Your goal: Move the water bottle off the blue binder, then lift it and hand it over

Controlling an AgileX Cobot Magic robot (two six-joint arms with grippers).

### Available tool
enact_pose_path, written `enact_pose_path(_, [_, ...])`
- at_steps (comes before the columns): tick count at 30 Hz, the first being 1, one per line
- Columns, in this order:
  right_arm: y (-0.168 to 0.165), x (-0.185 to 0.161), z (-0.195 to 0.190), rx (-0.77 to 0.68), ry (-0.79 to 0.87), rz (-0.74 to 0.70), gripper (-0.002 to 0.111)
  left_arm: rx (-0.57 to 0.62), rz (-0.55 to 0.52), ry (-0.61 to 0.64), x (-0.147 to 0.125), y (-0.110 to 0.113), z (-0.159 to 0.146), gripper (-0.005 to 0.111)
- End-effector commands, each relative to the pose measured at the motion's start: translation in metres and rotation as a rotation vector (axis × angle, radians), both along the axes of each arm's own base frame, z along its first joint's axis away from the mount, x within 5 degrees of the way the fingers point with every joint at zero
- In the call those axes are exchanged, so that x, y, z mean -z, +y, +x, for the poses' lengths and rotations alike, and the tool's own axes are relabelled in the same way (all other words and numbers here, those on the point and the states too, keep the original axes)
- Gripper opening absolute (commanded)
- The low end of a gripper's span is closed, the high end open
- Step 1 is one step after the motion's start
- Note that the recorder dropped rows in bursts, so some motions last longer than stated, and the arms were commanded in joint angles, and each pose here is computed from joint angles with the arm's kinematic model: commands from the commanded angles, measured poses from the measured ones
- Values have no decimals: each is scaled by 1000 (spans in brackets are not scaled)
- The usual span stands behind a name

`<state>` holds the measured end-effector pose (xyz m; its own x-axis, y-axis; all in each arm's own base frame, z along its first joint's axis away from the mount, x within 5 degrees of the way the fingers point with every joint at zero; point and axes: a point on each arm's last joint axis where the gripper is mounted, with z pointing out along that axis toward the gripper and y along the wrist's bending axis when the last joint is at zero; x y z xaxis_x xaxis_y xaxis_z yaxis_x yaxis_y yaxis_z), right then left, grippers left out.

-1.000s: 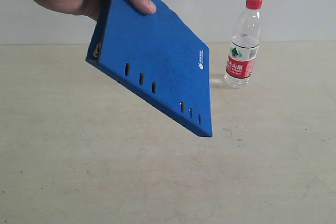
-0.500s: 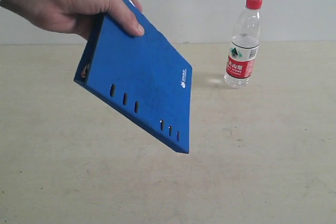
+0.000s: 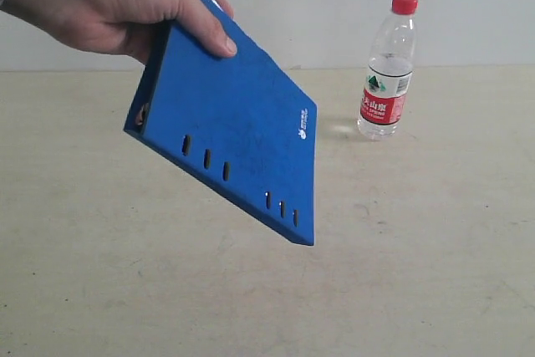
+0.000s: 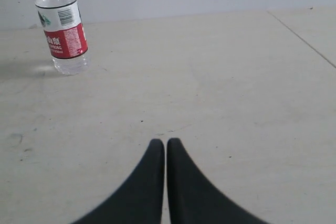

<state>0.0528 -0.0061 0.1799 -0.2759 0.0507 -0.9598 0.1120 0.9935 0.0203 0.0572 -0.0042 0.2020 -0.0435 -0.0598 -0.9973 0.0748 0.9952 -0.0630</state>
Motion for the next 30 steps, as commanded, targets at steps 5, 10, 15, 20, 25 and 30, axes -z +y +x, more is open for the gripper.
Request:
enact_pose_path(5, [0, -1, 0, 8, -8, 7, 0, 3, -9, -9, -1, 0, 0, 4])
enact_pose_path(10, [0, -1, 0, 8, -8, 7, 0, 3, -9, -9, -1, 0, 0, 4])
enact_pose_path(15, [0, -1, 0, 8, -8, 7, 0, 3, 52, -13, -1, 0, 0, 4])
enact_pose_path(20, [0, -1, 0, 9, -9, 10, 0, 20, -230, -21, -4, -2, -1, 4])
enact_pose_path(25, [0, -1, 0, 8, -15, 9, 0, -63, -525, -68, -8, 4, -1, 4])
enact_pose_path(30, [0, -1, 0, 8, -15, 9, 0, -128, -557, -90, -9, 8, -1, 4])
